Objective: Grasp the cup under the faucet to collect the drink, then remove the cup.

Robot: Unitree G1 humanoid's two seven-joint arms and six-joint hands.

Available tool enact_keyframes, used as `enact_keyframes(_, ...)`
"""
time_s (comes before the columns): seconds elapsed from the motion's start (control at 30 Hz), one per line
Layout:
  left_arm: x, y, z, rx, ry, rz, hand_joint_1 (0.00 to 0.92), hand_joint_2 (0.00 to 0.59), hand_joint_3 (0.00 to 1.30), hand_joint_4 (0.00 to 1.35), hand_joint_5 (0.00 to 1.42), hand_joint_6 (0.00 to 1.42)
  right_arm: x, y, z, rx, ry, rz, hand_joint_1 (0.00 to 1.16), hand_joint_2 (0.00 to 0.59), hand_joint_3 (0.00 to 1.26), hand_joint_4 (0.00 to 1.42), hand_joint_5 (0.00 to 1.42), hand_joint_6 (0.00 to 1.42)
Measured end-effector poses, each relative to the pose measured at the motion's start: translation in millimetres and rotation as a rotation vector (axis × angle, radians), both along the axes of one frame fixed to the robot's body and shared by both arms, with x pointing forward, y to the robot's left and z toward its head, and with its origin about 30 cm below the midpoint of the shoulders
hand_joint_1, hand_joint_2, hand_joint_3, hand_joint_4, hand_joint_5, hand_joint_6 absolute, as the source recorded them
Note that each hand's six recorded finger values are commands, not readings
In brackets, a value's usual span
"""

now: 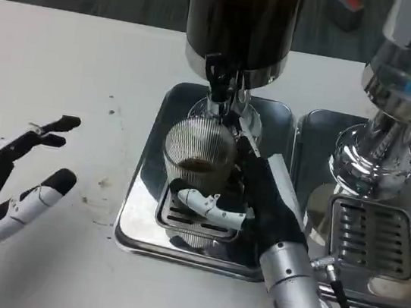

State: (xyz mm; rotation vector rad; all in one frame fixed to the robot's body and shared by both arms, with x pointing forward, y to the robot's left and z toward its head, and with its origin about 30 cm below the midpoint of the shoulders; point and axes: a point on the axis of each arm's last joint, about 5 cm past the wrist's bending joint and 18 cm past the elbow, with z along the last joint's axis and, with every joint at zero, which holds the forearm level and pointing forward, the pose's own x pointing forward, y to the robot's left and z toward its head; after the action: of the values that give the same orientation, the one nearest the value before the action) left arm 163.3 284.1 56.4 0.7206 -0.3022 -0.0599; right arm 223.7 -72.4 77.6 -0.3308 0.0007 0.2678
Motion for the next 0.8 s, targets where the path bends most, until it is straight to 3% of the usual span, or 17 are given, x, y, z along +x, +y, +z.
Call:
enact_keyframes(0.27, -0.1, 0.1, -0.1, 0.0, 0.001, 0.001, 0.0, 0.158, 0.29, 0.24, 0.31, 0.16, 0.3, 0.8, 0.0, 0.004, -0.005, -0.019, 0.96, 0.234, 0.29, 0.34, 0.28, 0.38)
enact_keyframes(0.8, -0.2, -0.2, -0.2, 0.001, 0.01, -0.009, 0.0, 0.155, 0.29, 0.24, 0.31, 0.16, -0.2, -1.7, -3.5, 0.035, -0.031, -0.089, 1.04, 0.226, 0.48, 0.54, 0.5, 0.58)
